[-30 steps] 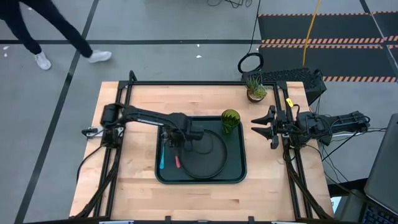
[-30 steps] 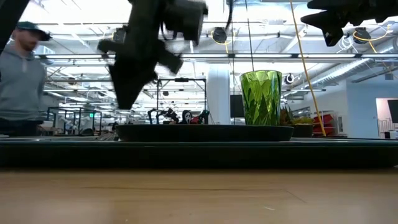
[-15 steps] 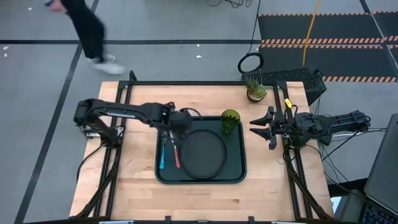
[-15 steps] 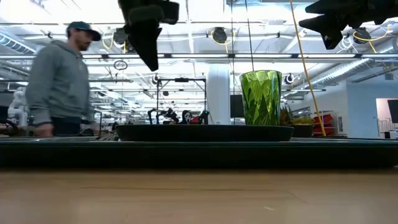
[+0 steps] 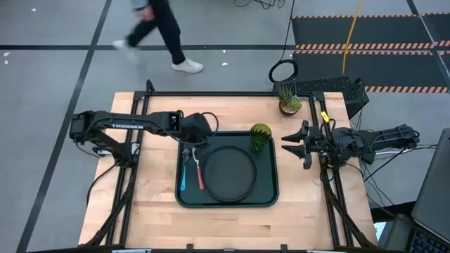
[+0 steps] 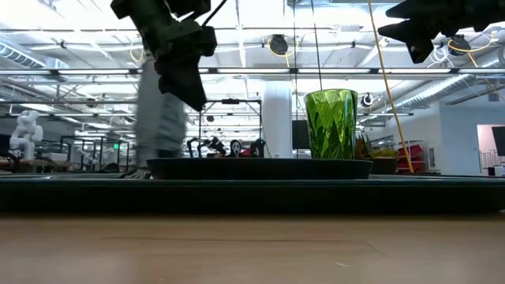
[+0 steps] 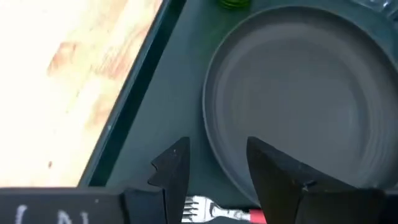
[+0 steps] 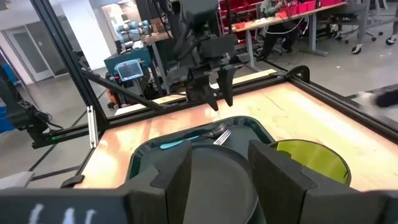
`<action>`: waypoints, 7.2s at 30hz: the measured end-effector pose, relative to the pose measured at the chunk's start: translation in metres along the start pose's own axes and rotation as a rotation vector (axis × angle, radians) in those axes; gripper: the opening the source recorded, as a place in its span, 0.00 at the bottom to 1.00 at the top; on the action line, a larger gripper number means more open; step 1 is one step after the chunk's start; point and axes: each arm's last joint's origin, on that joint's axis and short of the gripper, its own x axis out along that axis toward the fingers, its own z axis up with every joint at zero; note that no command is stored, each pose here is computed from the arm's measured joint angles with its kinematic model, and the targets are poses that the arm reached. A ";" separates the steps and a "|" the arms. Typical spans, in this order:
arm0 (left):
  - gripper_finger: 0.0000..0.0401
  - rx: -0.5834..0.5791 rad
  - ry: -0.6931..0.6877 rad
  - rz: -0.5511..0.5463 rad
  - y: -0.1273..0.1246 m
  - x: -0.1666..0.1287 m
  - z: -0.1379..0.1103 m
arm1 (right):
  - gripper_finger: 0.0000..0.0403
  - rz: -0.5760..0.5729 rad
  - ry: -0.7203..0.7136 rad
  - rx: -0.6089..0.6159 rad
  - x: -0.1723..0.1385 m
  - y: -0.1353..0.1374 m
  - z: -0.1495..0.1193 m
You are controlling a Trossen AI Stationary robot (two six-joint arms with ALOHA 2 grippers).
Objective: Pick and place plate/cup/fork/spoon on tray
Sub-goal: Adjust the pink fork
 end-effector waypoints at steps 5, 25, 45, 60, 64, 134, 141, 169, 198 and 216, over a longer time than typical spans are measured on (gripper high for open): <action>0.40 0.076 -0.023 -0.023 -0.003 -0.004 0.001 | 0.37 -0.023 -0.006 0.024 0.001 -0.001 0.000; 0.40 -0.053 0.133 0.045 0.054 0.034 -0.045 | 0.37 -0.017 -0.019 0.136 0.001 0.000 0.001; 0.40 -0.040 0.251 -0.119 0.053 0.037 -0.056 | 0.37 -0.023 -0.003 0.127 0.004 0.001 0.000; 0.40 0.055 0.243 -0.058 0.056 0.037 -0.056 | 0.37 0.011 -0.076 0.145 0.004 0.003 0.007; 0.40 0.063 0.251 -0.060 0.056 0.040 -0.057 | 0.37 0.010 -0.073 0.143 0.005 0.003 0.007; 0.40 0.293 0.156 0.332 -0.048 0.065 -0.089 | 0.37 -0.007 -0.040 0.115 0.016 0.005 0.003; 0.40 0.293 0.157 0.332 -0.048 0.065 -0.089 | 0.37 -0.007 -0.040 0.115 0.016 0.005 0.003; 0.40 0.375 0.263 0.303 -0.049 0.085 -0.099 | 0.37 -0.007 -0.040 0.115 0.016 0.005 0.003; 0.40 0.504 0.330 0.288 -0.040 0.072 -0.097 | 0.37 -0.007 -0.040 0.122 0.016 0.005 0.003; 0.40 0.552 0.354 0.246 -0.030 0.075 -0.095 | 0.37 -0.007 -0.040 0.122 0.016 0.005 0.003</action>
